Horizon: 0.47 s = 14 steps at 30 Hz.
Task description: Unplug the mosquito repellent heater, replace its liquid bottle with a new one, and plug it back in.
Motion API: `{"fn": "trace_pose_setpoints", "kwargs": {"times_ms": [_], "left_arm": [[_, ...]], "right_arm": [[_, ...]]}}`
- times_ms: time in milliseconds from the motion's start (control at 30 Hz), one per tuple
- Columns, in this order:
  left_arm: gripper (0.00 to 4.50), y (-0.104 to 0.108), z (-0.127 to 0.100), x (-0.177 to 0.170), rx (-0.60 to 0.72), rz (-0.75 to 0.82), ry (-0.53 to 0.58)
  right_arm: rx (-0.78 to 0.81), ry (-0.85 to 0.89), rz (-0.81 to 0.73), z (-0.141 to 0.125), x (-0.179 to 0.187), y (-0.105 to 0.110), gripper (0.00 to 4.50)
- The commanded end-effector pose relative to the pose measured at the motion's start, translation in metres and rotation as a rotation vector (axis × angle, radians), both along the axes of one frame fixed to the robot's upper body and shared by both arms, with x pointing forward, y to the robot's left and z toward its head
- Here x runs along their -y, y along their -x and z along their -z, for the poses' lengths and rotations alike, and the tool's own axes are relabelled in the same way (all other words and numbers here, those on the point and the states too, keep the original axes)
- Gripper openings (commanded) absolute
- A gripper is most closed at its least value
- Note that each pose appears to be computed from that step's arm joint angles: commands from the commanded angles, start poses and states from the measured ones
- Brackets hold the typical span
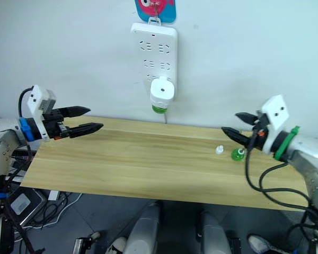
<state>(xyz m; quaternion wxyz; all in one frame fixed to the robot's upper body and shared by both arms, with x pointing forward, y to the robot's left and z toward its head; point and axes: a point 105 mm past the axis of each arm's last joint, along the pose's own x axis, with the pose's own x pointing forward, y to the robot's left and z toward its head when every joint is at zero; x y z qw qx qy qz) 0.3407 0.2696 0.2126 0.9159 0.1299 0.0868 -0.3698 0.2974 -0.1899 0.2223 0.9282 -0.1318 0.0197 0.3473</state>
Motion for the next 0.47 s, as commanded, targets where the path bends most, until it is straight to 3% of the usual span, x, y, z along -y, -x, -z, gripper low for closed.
{"fn": "trace_pose_setpoints", "kwargs": {"times_ms": [33,67,333,467], "left_arm": [[4.50,0.001,-0.014,-0.016,0.059,-0.027,-0.032],[4.50,-0.001,-0.016,-0.018,0.066,-0.032,-0.028],[4.50,-0.009,-0.013,-0.020,0.089,-0.027,-0.042],[4.50,-0.012,-0.014,-0.017,0.105,-0.011,-0.051]], "right_arm": [[0.054,0.024,0.055,-0.012,0.030,-0.001,4.31],[0.060,0.031,0.072,-0.011,0.037,-0.002,4.49],[0.075,0.004,0.232,-0.007,0.078,-0.010,4.49],[0.058,0.018,0.235,-0.001,0.081,-0.008,4.49]]}}
